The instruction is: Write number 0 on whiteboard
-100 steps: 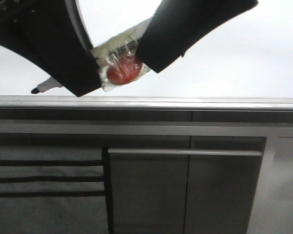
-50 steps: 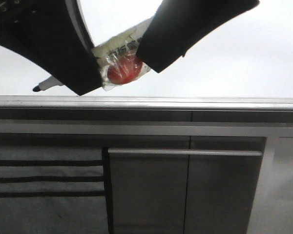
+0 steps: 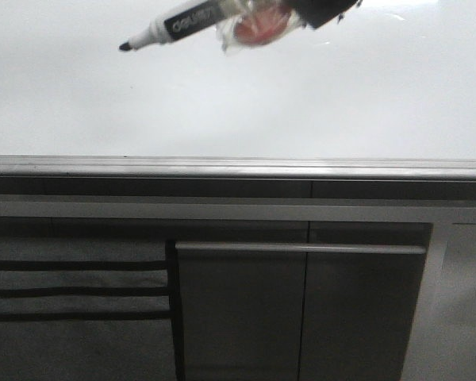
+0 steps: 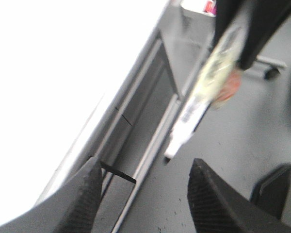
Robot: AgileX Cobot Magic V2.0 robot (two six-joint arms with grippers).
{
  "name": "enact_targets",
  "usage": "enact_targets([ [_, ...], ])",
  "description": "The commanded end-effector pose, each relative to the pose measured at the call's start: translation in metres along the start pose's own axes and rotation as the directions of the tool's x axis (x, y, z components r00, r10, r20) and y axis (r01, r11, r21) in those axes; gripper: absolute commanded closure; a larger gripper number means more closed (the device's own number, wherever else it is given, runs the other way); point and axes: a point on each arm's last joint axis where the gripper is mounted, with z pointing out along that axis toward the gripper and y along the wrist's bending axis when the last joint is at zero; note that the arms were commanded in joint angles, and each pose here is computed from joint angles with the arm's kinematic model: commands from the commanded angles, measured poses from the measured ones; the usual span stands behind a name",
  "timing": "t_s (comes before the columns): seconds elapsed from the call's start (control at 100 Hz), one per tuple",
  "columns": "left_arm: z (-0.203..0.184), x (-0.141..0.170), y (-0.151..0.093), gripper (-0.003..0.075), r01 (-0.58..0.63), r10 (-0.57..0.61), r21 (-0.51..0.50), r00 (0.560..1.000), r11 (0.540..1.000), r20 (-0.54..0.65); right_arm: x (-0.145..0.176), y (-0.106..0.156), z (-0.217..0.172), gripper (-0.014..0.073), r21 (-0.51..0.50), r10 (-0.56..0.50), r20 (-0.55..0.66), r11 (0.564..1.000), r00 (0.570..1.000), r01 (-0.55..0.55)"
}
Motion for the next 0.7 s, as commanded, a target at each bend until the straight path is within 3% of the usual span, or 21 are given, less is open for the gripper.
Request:
enact_targets([
  [0.0,-0.034,-0.005,0.008,0.0349,0.078,-0.066,-0.081,0.987,0.994,0.148,-0.009,0.003,-0.028,0.06,0.072,0.042,0.102,0.996,0.994,-0.05],
  [0.11,-0.05,0.013,0.009,0.0352,0.191,-0.166,-0.129,0.969,0.973,0.182,0.004,-0.002,-0.042,0.06,0.167,0.19,0.152,0.962,0.97,-0.214],
  [0.18,-0.056,0.029,0.008,0.0352,0.25,-0.213,-0.166,0.954,0.954,0.21,0.017,-0.009,-0.048,0.06,0.233,0.323,0.209,0.9,0.923,-0.368],
  [0.3,-0.059,0.055,0.003,0.0352,0.339,-0.282,-0.218,0.924,0.915,0.258,0.046,-0.02,-0.054,0.06,0.311,0.496,0.315,0.751,0.809,-0.582],
  [0.4,-0.054,0.075,0.001,0.0352,0.407,-0.332,-0.253,0.897,0.878,0.291,0.063,-0.024,-0.048,0.06,0.333,0.54,0.336,0.698,0.772,-0.634],
  [0.55,-0.045,0.09,0.005,0.0352,0.486,-0.392,-0.29,0.86,0.825,0.325,0.07,-0.027,-0.039,0.06,0.313,0.579,0.334,0.676,0.743,-0.667],
  [0.69,-0.04,0.092,0.009,0.0352,0.52,-0.424,-0.29,0.841,0.803,0.336,0.071,-0.044,-0.033,0.06,0.303,0.644,0.378,0.593,0.665,-0.746],
])
